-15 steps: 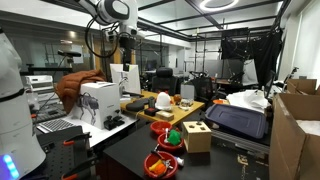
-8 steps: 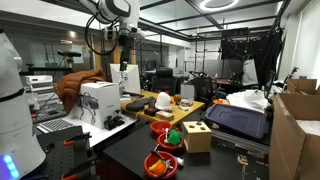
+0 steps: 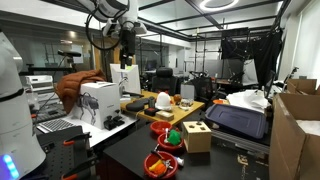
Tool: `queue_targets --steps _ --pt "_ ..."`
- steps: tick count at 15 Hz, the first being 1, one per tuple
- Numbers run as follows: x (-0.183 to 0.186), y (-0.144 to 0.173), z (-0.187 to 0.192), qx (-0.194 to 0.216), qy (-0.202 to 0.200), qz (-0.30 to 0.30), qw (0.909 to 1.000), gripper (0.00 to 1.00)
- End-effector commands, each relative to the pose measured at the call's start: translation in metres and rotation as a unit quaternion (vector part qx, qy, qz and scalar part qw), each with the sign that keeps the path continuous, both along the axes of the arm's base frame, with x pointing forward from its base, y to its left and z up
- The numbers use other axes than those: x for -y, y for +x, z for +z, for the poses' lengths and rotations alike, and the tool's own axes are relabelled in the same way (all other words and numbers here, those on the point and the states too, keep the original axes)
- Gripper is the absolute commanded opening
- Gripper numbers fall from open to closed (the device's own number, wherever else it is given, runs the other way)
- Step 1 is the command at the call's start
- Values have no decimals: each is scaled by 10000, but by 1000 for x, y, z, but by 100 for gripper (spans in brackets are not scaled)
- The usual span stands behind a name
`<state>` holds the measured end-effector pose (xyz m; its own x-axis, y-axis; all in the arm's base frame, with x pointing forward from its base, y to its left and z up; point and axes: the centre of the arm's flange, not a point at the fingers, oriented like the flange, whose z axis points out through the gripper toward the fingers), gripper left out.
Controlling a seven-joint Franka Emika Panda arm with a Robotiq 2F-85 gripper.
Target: Put the silver fork in the red bowl in the middle.
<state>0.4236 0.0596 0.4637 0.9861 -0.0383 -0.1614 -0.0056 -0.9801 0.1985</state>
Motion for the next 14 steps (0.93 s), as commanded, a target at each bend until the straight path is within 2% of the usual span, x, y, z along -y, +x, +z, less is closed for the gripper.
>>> queue_targets --steps 1,6,8,9,14 --pt "10 -15 9 211 26 399 9990 100" --pt "23 -8 12 463 229 851 9950 100" --pt "25 -2 11 691 372 708 9944 100" --pt "18 4 12 482 251 683 9962 100" --pt "21 6 12 580 295 652 9958 100"
